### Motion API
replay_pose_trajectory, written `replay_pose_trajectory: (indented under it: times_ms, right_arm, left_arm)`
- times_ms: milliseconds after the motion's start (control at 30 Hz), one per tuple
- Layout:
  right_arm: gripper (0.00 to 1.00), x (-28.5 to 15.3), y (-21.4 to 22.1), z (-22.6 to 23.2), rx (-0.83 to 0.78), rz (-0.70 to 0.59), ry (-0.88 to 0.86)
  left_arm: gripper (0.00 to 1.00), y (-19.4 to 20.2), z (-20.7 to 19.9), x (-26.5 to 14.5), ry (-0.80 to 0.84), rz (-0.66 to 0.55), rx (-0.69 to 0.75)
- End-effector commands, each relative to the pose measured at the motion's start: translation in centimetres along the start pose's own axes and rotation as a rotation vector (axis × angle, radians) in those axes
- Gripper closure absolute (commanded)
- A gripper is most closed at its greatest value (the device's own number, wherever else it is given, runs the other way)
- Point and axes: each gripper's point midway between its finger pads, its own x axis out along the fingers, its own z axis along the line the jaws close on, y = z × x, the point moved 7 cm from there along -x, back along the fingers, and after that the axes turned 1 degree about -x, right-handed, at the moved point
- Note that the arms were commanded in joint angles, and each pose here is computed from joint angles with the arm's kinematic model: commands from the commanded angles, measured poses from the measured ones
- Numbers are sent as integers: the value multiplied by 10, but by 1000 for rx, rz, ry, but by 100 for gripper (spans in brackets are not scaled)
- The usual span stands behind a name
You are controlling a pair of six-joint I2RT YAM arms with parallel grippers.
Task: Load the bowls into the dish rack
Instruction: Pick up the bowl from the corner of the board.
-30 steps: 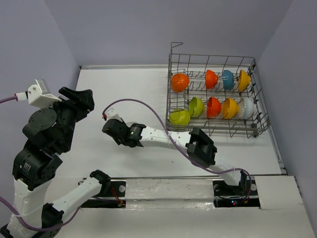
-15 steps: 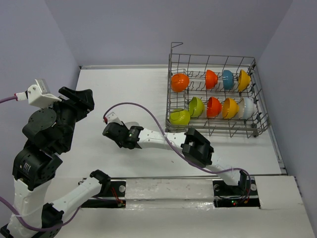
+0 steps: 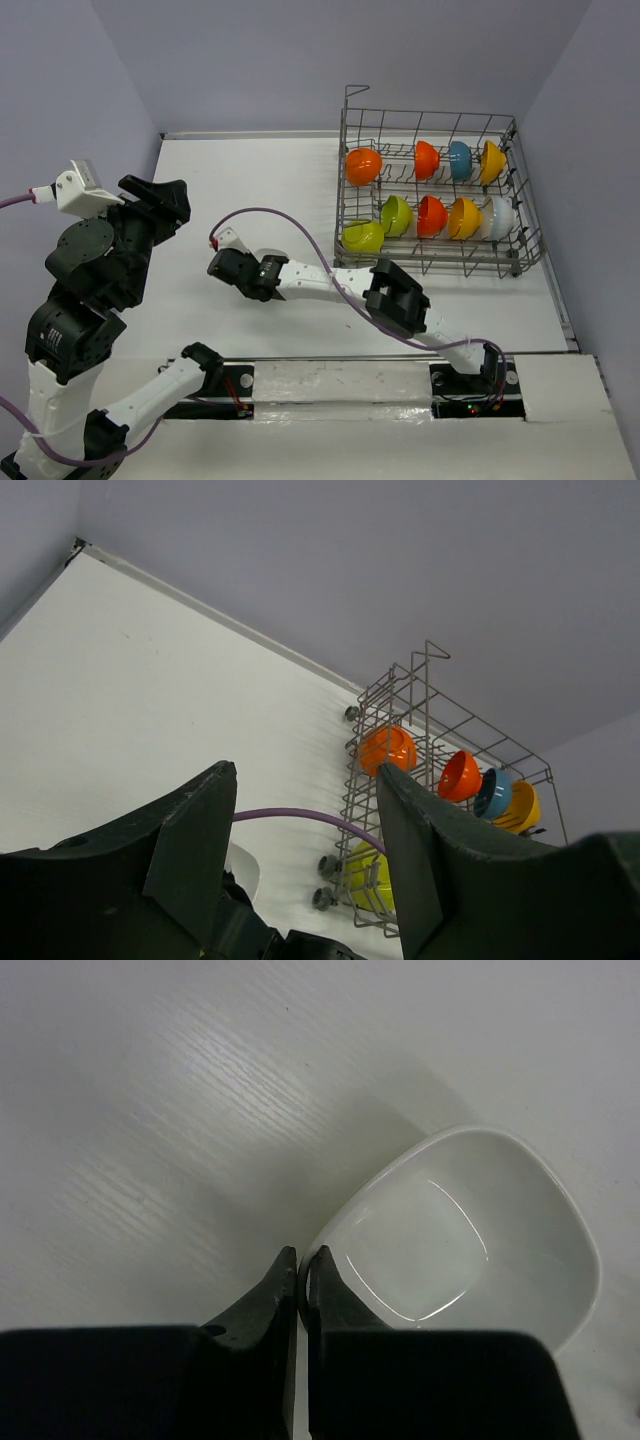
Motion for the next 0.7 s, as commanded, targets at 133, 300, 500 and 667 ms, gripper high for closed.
replay_pose_trajectory:
  times_ms: [133, 300, 500, 667]
  right_arm:
    - [99, -29, -37, -8, 47, -99, 7]
    - [99, -96, -91, -27, 116, -235, -62]
    - [99, -212, -159, -113, 324, -489, -165]
    - [99, -288, -172, -213, 511, -713, -130]
  left_arm:
    - [33, -9, -2, -3, 16, -42, -19]
    - [33, -10, -3, -2, 24, -45, -19]
    - [33, -10, -9, 1, 46, -48, -19]
    - [33, -6, -16, 10, 66, -41, -13]
